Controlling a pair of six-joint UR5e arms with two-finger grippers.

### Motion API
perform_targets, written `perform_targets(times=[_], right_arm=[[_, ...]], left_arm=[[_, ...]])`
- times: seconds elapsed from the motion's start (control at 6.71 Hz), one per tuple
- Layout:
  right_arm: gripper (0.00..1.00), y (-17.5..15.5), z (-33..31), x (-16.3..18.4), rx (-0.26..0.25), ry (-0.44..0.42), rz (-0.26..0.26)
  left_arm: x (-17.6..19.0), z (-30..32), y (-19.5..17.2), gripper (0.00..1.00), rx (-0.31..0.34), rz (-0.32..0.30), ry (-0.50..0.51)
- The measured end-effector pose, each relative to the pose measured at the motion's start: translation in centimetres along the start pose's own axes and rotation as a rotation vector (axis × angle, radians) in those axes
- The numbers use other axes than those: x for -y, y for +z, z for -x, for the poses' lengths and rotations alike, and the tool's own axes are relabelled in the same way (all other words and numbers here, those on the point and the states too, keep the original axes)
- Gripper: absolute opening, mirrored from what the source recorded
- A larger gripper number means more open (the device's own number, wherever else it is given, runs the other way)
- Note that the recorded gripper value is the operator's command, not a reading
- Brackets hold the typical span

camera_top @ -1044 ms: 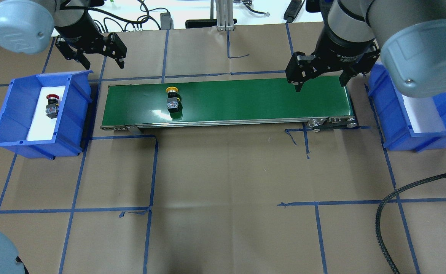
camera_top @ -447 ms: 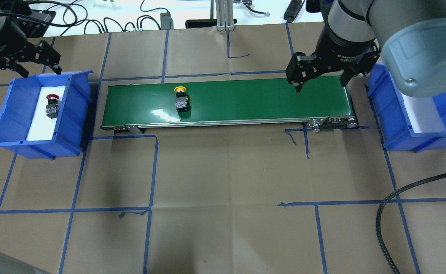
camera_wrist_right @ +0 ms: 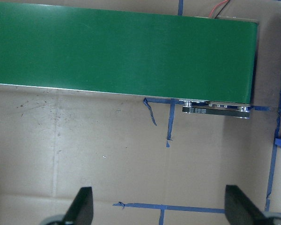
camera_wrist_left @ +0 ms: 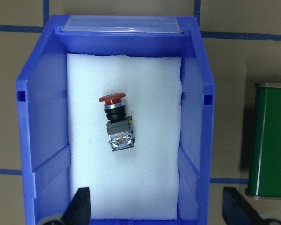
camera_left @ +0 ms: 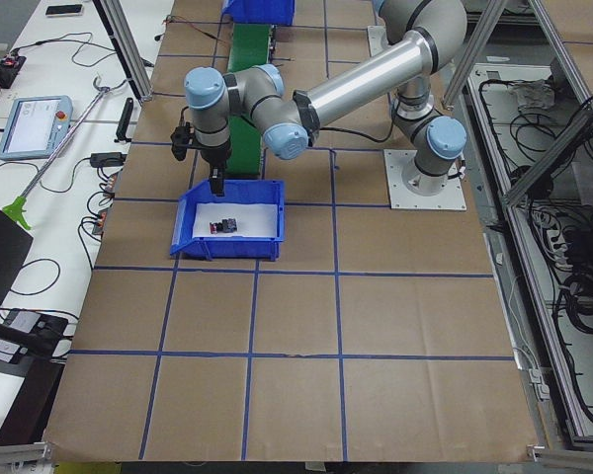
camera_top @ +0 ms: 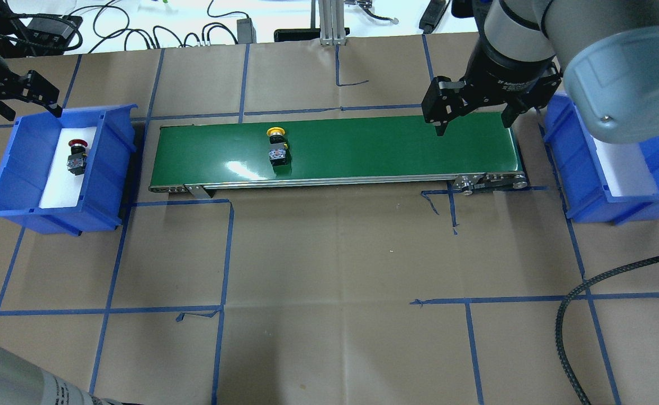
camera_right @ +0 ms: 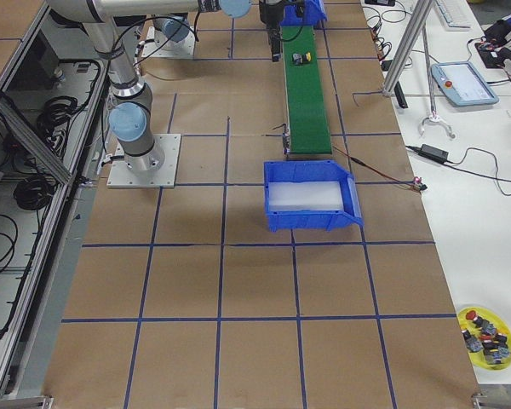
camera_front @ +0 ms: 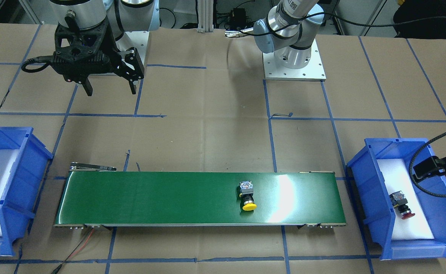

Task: Transport two buttons from left to right
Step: 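Open the left gripper and move it back over the blue bin, then lower the left gripper and grasp the red-capped button switch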

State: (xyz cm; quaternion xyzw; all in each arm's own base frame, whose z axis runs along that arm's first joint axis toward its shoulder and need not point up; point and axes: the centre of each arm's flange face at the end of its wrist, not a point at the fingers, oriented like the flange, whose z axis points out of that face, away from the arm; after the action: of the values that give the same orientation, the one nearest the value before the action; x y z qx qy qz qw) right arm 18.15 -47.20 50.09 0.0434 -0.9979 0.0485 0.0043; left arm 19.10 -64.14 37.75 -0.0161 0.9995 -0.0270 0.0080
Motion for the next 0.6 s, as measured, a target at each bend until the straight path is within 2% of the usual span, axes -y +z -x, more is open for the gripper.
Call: perform_targets(times=[0.6], right_arm=[[1.0, 0.0, 0.0, -0.1, -0.001, 0.0, 0.003]], left_arm=[[2.0, 1.4, 6.1, 1.0, -0.01, 0.012, 0.002]])
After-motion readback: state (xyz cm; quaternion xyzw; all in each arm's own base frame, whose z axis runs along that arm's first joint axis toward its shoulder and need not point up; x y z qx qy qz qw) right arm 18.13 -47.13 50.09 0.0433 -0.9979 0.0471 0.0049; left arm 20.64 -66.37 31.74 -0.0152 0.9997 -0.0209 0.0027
